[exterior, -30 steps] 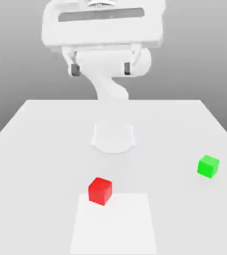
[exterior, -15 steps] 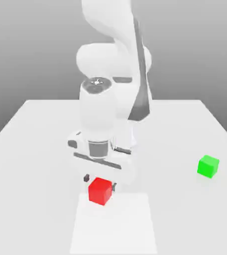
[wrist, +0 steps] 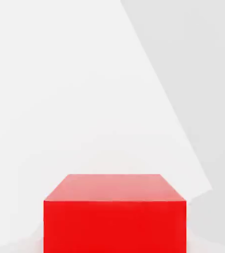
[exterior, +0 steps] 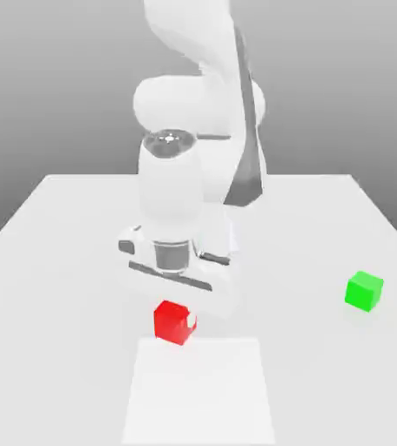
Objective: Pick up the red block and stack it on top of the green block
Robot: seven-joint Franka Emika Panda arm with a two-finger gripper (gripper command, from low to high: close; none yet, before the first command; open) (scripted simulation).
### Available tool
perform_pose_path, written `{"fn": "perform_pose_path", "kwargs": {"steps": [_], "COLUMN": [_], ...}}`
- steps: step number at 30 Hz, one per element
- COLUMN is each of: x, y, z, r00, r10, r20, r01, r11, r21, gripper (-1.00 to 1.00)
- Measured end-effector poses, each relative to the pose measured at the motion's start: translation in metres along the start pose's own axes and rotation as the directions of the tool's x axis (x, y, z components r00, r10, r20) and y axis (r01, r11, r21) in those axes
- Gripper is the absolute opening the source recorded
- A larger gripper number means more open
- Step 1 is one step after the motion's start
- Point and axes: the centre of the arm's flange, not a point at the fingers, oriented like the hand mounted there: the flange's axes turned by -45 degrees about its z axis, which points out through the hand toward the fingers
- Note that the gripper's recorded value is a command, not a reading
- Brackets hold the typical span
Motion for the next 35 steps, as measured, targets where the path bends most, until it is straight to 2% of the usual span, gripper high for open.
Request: {"fn": "perform_pose_path", "kwargs": {"steps": [4, 8, 14, 20, 23, 28, 35], "x": [-0.019, -0.059, -0.152, -0.267, -0.276, -0.274, -0.281], "y": [-0.059, -0.128, -0.211, -0.255, -0.259, -0.260, -0.259], "z": [-0.014, -0.023, -0.035, -0.040, -0.027, -0.004, 0.021], "r00": [0.962, 0.810, 0.410, -0.075, -0.126, -0.128, -0.138], "r10": [-0.274, -0.586, -0.912, -0.997, -0.992, -0.991, -0.990], "r20": [-0.004, -0.007, -0.005, 0.008, 0.028, 0.042, 0.014], "r01": [0.274, 0.586, 0.912, 0.997, 0.992, 0.991, 0.990], "r11": [0.962, 0.810, 0.410, -0.075, -0.127, -0.130, -0.139], "r21": [-0.002, -0.004, -0.004, -0.007, -0.027, -0.044, -0.014], "gripper": [-1.00, -1.00, -1.00, -1.00, -1.00, -1.00, -1.00]}}
